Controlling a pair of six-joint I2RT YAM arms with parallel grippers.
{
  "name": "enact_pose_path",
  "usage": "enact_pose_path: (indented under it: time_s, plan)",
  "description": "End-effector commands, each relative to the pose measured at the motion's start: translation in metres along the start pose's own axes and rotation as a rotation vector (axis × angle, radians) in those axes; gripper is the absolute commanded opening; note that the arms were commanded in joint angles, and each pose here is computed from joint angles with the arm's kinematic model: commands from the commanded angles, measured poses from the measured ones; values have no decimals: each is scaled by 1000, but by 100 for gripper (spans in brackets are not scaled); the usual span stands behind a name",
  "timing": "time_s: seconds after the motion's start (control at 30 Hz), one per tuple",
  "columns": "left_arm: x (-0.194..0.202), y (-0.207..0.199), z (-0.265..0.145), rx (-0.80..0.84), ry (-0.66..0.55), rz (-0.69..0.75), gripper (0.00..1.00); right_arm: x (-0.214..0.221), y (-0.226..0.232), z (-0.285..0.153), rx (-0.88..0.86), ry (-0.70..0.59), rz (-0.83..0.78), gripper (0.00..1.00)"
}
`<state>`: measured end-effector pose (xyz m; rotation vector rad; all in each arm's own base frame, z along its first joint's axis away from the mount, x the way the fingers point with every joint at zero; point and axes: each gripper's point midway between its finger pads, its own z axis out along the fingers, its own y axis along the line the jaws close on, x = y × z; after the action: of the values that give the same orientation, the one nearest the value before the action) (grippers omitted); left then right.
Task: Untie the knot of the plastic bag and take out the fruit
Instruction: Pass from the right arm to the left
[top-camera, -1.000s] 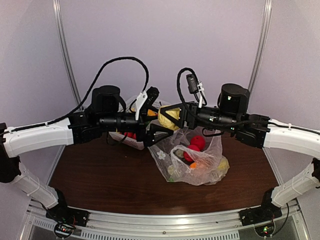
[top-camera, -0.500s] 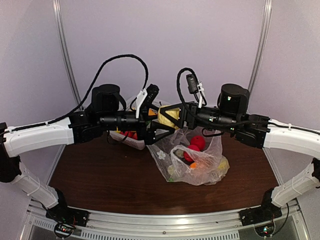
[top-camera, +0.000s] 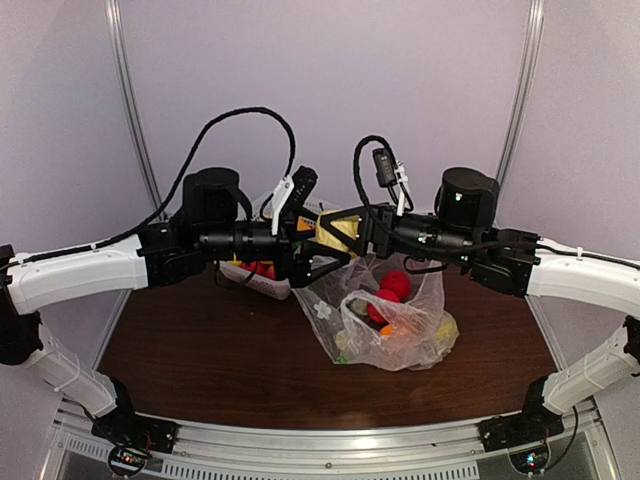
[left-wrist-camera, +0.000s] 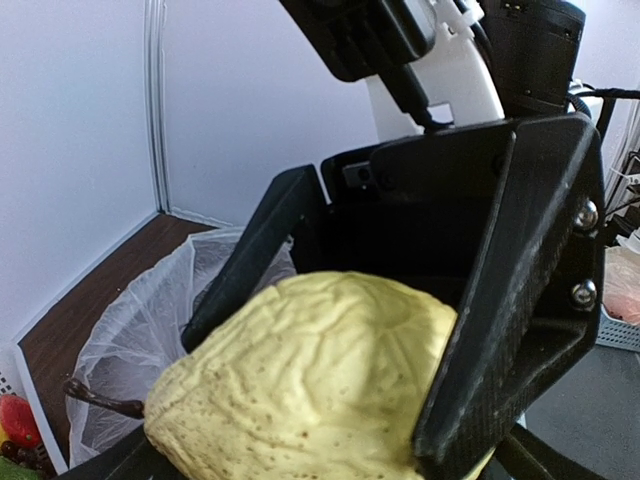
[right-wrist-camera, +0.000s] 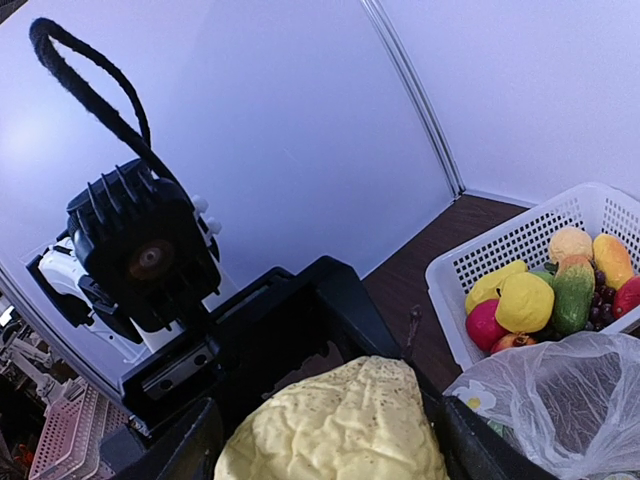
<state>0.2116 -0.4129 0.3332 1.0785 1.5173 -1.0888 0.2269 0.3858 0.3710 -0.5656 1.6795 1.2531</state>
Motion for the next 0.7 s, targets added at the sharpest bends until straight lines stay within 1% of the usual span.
enact_pose_path:
  time_s: [0.0, 0.23, 0.33, 0.4, 0.53, 0.67]
  plan:
    - [-34, 0, -3, -15, -104, 30, 92, 7, 2, 2, 2, 31, -8, 71]
    - [-29, -2, -2, -1, -91, 37, 76, 9, 1, 3, 10, 32, -8, 72]
    - [-27, -2, -2, 0, -80, 43, 73, 9, -1, 3, 16, 31, -9, 74]
    - [-25, -2, -2, 0, -75, 46, 70, 9, -1, 2, 18, 30, -9, 77]
    - [-22, 2, -2, -22, -55, 35, 67, 4, -2, -3, 34, 16, -21, 88]
    - [-15, 4, -4, -40, -29, 20, 65, -13, -1, -17, 74, -27, -56, 94]
